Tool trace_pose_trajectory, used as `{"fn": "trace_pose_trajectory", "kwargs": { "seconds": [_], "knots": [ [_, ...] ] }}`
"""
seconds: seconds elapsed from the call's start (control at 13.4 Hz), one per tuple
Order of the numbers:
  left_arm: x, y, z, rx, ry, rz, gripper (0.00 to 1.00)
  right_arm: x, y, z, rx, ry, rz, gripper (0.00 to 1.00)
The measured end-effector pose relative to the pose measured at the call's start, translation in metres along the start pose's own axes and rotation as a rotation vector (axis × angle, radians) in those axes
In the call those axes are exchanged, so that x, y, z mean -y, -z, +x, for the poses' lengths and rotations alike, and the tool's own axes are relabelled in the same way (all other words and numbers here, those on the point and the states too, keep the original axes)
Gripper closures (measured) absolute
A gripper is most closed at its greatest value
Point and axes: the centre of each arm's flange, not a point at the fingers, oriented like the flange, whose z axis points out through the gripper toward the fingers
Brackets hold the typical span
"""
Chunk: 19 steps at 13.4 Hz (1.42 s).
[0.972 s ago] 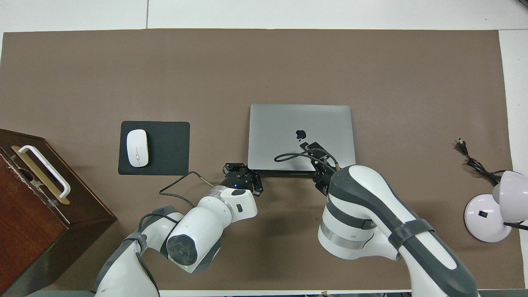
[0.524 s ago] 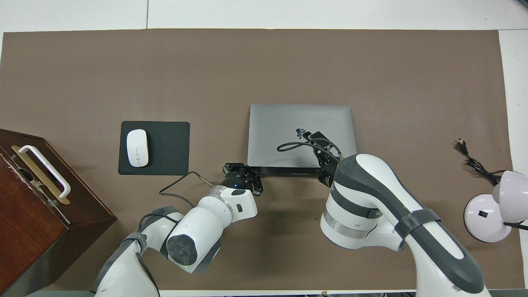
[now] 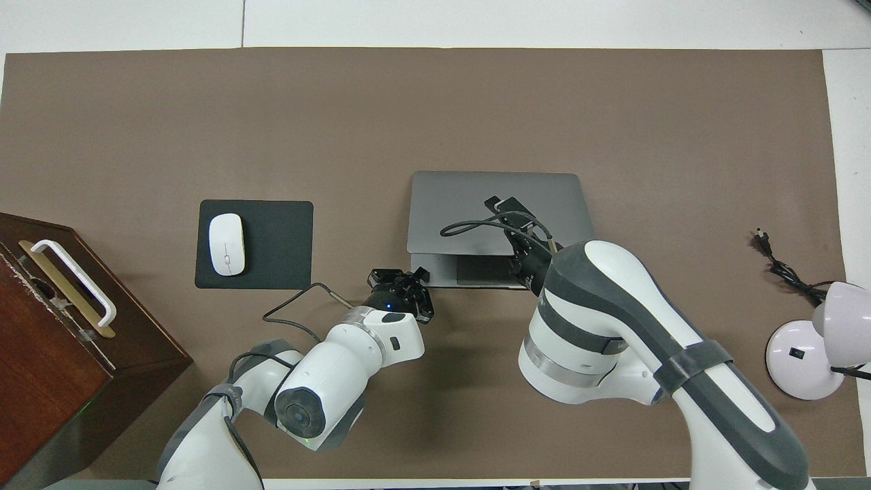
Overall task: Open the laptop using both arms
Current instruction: 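Swing the lid open farther from the robot with the right gripper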
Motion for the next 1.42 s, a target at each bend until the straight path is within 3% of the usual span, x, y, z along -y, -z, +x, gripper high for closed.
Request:
{"fn": "trace_pose_trajectory", "kwargs": {
  "seconds": [0.9,1.42],
  "knots": [
    [0.0,0.0,0.0,0.0,-0.005,0.0,0.99,0.091,-0.025,0.03,-0.027,0.168,0.144,0.0],
    [0.0,0.0,0.0,0.0,-0.006,0.0,0.99,0.126,-0.025,0.058,-0.066,0.2,0.205,0.0]
  ]
}}
